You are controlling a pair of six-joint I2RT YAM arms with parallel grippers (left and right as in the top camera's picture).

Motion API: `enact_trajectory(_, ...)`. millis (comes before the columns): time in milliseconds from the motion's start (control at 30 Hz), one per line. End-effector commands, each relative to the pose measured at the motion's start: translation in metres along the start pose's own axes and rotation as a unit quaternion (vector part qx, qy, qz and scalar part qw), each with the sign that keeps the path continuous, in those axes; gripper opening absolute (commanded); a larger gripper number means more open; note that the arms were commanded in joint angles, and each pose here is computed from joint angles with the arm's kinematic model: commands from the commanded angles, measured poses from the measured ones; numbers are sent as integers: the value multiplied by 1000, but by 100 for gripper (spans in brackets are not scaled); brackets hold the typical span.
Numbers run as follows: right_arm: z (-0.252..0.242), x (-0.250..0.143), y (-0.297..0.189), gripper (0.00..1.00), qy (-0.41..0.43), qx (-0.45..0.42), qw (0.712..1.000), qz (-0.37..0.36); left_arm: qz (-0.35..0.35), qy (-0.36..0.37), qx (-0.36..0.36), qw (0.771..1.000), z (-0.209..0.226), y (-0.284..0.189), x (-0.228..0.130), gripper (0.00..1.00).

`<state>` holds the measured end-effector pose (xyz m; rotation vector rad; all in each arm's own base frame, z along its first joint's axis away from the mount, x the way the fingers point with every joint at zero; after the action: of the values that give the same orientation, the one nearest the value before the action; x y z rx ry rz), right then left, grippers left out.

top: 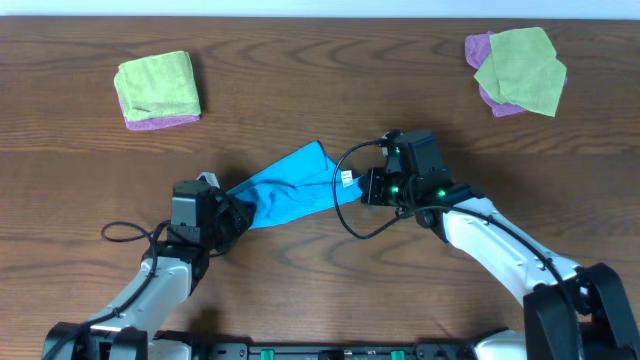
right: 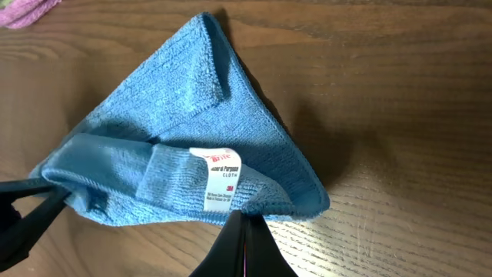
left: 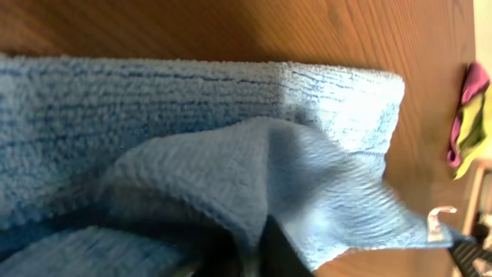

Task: Fold the cloth

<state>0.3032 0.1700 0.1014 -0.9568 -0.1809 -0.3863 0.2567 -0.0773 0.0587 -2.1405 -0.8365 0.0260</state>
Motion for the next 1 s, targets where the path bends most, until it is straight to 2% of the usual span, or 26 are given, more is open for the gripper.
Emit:
enact_trajectory(0, 5, -5, 0, 1, -11, 9, 1000, 9, -3, 6, -5, 1000, -4, 1, 3, 6)
enact_trajectory(133, 5, -6, 0, 1, -13, 8, 1000, 10, -2, 9, -11, 1000, -6, 0, 3, 6)
enact_trajectory(367, -1, -13, 0, 1, -15, -5, 1000, 27, -9, 27, -64, 998, -17, -16, 17, 6)
enact_trajectory(500, 0, -13, -1, 1, -14, -4, 999, 29, -25, 14, -67, 997, -16, -32, 27, 6)
enact_trajectory(700, 7, -18, -10, 1, -14, 16, 999, 41, -15, 8, -54, 998, -10, -39, 21, 6)
enact_trajectory(900, 9, -33, -38, 1, -8, 3, 998, 64, 26, 11, -78, 997, -18, -42, 12, 6)
enact_trajectory(967, 11, -40, -53, 1, -15, 1, 997, 69, 60, 13, -89, 994, -19, -44, 2, 6)
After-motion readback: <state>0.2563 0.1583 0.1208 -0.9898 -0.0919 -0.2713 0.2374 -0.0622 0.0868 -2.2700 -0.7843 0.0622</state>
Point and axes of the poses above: each gripper's point midway between its finger pads, its own y axis out along the fingers, its own z axis along the line the jaws close on, x = y × z, the point moved 5 cm from there along -y, back along the fingers, and after that the axes turned 7 degrees about y, right-handed, at the moved point
